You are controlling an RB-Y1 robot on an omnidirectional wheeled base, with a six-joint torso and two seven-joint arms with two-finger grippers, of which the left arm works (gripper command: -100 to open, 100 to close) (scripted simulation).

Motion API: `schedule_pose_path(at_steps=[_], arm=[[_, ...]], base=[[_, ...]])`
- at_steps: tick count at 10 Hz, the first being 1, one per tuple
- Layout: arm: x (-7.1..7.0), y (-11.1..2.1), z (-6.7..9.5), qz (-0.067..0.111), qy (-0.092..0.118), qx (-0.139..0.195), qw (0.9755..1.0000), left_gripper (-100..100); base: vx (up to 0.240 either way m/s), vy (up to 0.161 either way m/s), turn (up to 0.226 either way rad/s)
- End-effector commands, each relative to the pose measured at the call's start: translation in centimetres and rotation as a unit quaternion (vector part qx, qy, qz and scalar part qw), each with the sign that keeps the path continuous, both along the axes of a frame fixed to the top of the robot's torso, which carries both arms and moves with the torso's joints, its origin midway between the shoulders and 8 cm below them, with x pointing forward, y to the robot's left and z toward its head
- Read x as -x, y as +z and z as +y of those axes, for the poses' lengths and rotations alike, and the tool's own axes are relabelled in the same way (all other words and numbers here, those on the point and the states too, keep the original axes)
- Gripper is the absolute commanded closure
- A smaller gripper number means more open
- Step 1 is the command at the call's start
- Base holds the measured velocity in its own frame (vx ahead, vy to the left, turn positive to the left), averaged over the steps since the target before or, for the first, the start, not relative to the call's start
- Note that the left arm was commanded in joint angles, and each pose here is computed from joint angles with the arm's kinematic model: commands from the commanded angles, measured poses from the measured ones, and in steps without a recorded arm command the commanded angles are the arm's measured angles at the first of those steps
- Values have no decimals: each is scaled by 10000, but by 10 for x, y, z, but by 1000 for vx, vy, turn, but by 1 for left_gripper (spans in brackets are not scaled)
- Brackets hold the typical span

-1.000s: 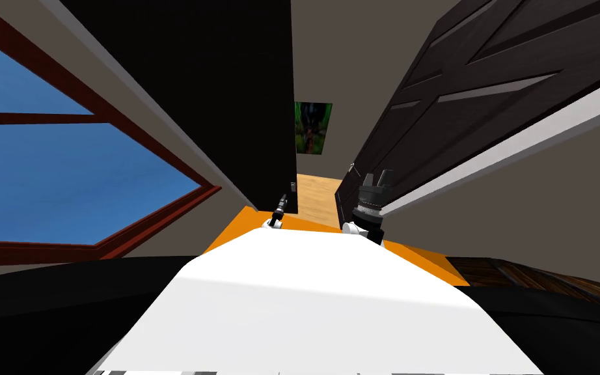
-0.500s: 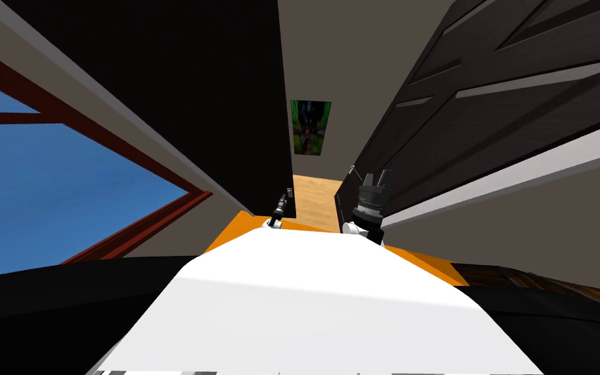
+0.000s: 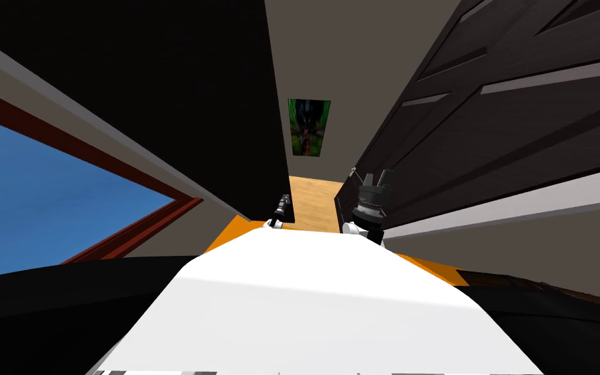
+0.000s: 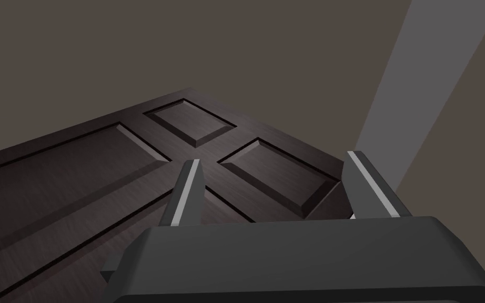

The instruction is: Push the door open

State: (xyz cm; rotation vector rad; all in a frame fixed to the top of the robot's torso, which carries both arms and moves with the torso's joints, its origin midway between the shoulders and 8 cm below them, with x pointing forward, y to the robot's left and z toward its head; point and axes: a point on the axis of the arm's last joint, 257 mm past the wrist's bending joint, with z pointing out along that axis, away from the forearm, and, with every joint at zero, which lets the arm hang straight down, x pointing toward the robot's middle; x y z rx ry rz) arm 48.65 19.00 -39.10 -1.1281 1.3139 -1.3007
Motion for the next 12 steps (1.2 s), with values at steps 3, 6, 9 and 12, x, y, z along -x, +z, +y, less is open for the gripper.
schedule_pose_path(at_steps=[3,6,9,12], arm=[[0,0,0,0,0,0,10000,100],[0,0,0,0,0,0,10000,100],[0,-2,16,26,140,-41,9999,100],[-1,-2,34,22,315,-69,9995,100]], base=[[10,-1,-2],[-11,1,-1],[75,-33,26],[166,-56,39]])
